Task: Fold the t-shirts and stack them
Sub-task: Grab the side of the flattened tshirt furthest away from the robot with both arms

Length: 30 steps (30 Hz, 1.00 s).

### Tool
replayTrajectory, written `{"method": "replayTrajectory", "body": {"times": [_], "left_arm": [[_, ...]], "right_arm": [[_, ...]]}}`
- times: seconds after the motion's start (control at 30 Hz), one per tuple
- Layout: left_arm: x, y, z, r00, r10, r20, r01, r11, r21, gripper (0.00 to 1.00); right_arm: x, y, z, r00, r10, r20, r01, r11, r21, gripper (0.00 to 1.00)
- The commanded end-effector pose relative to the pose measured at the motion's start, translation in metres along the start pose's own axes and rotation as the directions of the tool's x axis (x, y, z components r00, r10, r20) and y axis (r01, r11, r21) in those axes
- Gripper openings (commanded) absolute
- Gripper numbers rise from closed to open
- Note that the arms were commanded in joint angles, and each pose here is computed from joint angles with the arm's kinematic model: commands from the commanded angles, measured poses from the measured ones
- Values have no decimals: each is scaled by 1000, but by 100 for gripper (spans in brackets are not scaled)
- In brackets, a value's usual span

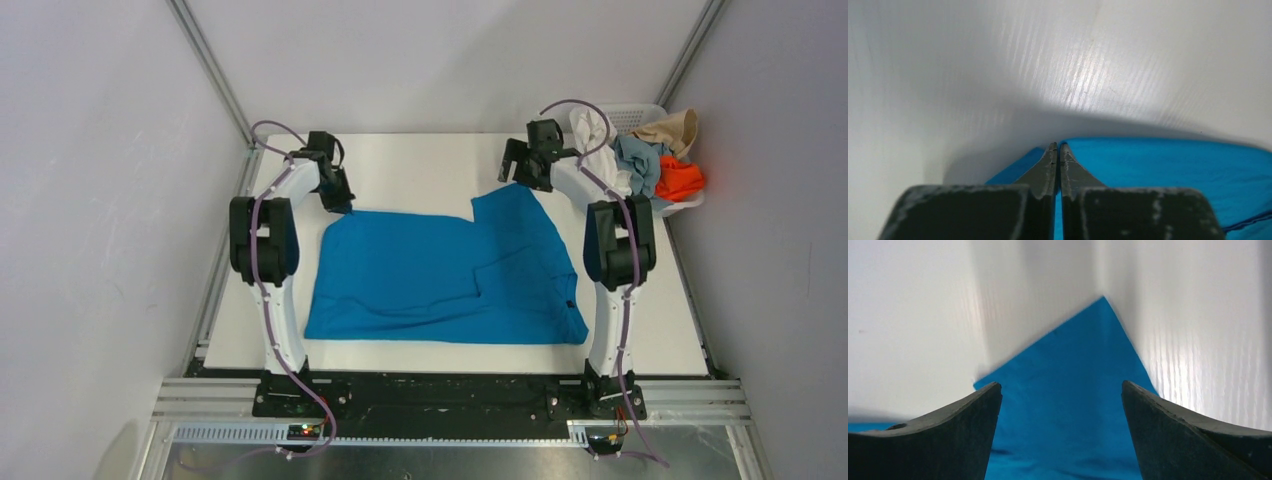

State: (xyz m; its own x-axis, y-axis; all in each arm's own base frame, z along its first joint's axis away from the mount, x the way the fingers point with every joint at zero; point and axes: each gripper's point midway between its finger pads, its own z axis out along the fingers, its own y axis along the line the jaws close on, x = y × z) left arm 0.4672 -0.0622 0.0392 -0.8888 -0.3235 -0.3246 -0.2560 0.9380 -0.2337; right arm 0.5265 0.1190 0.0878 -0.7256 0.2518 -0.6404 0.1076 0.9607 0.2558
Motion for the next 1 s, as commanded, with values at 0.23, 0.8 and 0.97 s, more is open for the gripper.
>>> {"method": "replayTrajectory", "body": {"times": [0.23, 0.8, 0.97], "left_arm": [[-10, -4, -2, 999, 45, 16, -46, 999, 23, 0], [-11, -1, -12, 998, 46, 45, -45, 999, -11, 0], [-10, -7, -25, 994, 83, 73, -81, 996, -24, 0]], "right_arm": [[-36, -16, 61, 998, -68, 9, 65, 979, 191, 91], [16, -12, 57, 988, -110, -107, 126, 979, 163, 27], [0, -1, 31, 991, -130, -30, 133, 981, 145, 0]]}}
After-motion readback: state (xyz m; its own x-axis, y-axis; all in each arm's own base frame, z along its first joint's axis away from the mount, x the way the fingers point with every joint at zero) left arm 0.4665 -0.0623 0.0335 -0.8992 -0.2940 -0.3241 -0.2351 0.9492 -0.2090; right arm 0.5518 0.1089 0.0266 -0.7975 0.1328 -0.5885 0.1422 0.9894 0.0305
